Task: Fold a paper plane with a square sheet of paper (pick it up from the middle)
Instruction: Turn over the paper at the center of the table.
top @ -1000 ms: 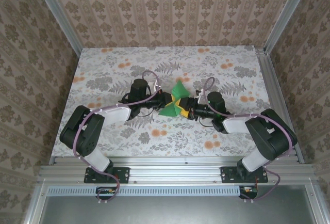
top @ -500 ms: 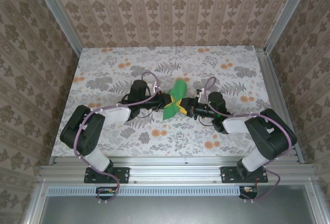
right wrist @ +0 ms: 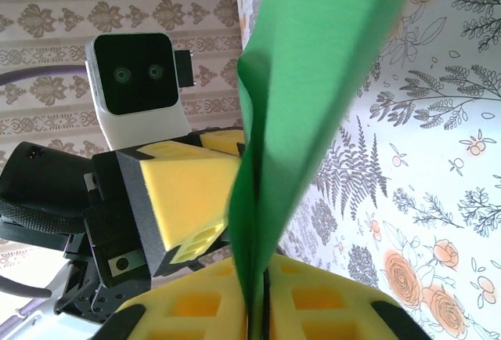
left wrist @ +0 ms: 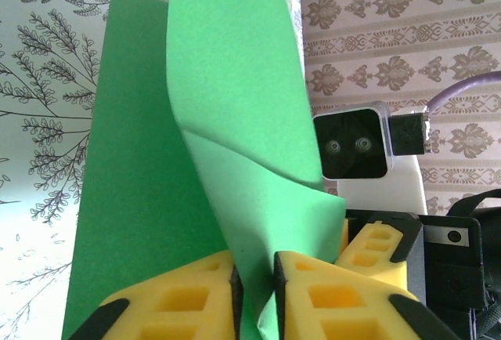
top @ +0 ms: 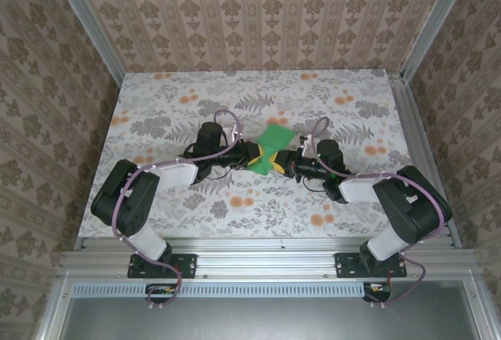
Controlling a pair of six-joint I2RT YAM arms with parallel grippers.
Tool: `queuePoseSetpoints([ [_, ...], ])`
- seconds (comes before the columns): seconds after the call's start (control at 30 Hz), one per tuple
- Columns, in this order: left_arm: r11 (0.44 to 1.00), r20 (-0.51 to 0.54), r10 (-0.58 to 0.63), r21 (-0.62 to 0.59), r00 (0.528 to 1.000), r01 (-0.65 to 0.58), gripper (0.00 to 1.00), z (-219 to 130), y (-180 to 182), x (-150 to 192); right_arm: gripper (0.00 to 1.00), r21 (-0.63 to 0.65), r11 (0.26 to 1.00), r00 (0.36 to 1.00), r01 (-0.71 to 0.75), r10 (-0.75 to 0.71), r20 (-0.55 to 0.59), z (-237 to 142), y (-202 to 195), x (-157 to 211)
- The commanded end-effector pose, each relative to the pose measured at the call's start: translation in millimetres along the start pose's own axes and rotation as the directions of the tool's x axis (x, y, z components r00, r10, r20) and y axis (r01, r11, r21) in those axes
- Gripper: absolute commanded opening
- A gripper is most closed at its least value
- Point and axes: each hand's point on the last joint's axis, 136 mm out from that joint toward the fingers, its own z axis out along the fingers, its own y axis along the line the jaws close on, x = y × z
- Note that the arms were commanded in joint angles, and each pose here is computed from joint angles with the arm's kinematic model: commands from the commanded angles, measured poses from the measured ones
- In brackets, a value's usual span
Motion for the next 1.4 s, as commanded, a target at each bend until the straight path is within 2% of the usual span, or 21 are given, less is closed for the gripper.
queuePoseSetpoints([
  [0.0, 1.000, -0.012, 0.021, 0.006, 1.000, -0.021, 0.26, -4, -1, 2, 0.13, 0.012, 1.000, 1.000, 0.019, -0.019, -0.015, -1, 0, 0],
  [0.1, 1.000, -0.013, 0.028, -0.004, 1.000, -0.028, 0.34, -7, -2, 0, 0.10, 0.103, 0.993, 0.998, 0.053, -0.050, -0.030, -6, -11, 2],
  [0.2, 0.997, -0.019, 0.066, -0.046, 0.998, -0.067, 0.43, -15, -3, -4, 0.07, 0.334, 0.927, 0.985, 0.171, -0.157, -0.070, -24, -28, 2],
  [0.3, 0.987, -0.023, 0.119, -0.109, 0.993, -0.121, 0.53, -32, -7, -11, 0.04, 0.611, 0.725, 0.946, 0.317, -0.286, -0.151, -63, -45, -5],
  [0.47, 0.976, -0.022, 0.159, -0.150, 0.987, -0.160, 0.63, -54, -11, -25, 0.01, 0.814, 0.441, 0.909, 0.377, -0.343, -0.236, -107, -56, -19],
  [0.6, 0.974, -0.028, 0.165, -0.149, 0.986, -0.168, 0.66, -63, -13, -32, 0.01, 0.896, 0.152, 0.867, 0.418, -0.361, -0.343, -131, -53, -29],
  [0.7, 0.972, -0.033, 0.172, -0.157, 0.985, -0.175, 0.67, -70, -15, -36, 0.02, 0.899, -0.013, 0.831, 0.437, -0.377, -0.410, -134, -47, -36],
  [0.83, 0.975, -0.010, 0.149, -0.168, 0.989, -0.149, 0.67, -83, -9, -42, 0.03, 0.860, -0.198, 0.785, 0.470, -0.353, -0.510, -122, -45, -36],
  [0.9, 0.975, 0.004, 0.139, -0.176, 0.990, -0.136, 0.67, -91, -5, -43, 0.04, 0.831, -0.245, 0.766, 0.498, -0.324, -0.555, -107, -50, -32],
  [0.97, 0.977, 0.015, 0.135, -0.170, 0.991, -0.131, 0.67, -96, -5, -43, 0.07, 0.813, -0.231, 0.758, 0.534, -0.295, -0.581, -86, -60, -23],
  [1.07, 0.977, 0.010, 0.125, -0.173, 0.992, -0.122, 0.67, -100, -2, -38, 0.09, 0.809, -0.120, 0.758, 0.575, -0.293, -0.582, -50, -68, -5],
  [1.2, 0.980, 0.017, 0.111, -0.166, 0.994, -0.107, 0.68, -105, 1, -34, 0.17, 0.799, 0.099, 0.786, 0.593, -0.291, -0.546, -7, -74, 15],
  [1.37, 0.986, 0.013, 0.084, -0.149, 0.996, -0.081, 0.68, -103, 6, -26, 0.29, 0.777, 0.313, 0.834, 0.546, -0.293, -0.468, 22, -75, 24],
])
